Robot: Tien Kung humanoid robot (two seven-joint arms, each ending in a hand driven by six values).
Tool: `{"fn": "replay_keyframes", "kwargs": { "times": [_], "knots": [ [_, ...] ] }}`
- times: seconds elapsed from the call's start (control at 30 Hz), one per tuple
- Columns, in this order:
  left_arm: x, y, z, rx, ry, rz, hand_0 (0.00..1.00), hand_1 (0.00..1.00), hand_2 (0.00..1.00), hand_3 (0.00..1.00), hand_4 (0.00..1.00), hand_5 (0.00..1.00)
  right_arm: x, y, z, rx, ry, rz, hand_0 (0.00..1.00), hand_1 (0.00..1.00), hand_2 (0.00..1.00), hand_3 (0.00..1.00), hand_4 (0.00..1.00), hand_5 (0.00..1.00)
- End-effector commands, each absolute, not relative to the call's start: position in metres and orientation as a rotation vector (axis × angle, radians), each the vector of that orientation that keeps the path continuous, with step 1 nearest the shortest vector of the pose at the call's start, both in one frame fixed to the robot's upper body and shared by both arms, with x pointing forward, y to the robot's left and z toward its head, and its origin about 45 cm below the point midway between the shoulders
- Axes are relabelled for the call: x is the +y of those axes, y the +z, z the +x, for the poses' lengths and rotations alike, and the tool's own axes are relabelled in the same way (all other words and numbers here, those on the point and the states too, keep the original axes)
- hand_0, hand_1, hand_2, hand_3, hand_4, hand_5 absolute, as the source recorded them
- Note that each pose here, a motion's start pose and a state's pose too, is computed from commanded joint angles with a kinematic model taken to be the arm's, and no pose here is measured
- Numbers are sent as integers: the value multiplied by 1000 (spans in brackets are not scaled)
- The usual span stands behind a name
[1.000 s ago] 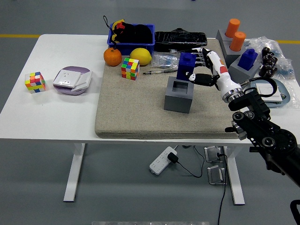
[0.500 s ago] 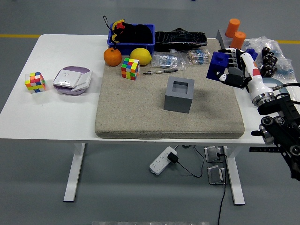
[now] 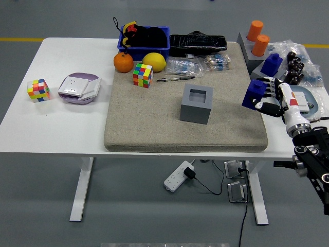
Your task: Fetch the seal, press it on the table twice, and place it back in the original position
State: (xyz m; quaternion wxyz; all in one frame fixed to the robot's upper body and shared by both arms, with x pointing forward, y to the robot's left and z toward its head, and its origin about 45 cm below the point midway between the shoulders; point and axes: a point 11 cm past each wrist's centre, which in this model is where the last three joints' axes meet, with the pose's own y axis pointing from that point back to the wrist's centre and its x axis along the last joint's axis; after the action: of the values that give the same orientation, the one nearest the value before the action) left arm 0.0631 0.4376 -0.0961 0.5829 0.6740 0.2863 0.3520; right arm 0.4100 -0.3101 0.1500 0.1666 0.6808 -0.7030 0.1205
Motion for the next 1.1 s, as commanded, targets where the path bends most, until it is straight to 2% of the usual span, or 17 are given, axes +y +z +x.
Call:
{"fn": "replay_keyframes", "kwargs": {
  "times": [0.7, 1.1],
  "knots": [
    [434, -97, 63, 671, 819, 1568, 822, 790, 753, 812, 725, 378, -306, 108, 393, -1967, 247, 1912, 606, 439, 456, 478, 668, 2],
    [434, -97, 64, 672, 820, 1566, 823, 789, 753, 812, 723, 374, -303, 107, 392, -1955, 249, 1922, 603, 439, 454, 476, 667, 2]
  ]
}}
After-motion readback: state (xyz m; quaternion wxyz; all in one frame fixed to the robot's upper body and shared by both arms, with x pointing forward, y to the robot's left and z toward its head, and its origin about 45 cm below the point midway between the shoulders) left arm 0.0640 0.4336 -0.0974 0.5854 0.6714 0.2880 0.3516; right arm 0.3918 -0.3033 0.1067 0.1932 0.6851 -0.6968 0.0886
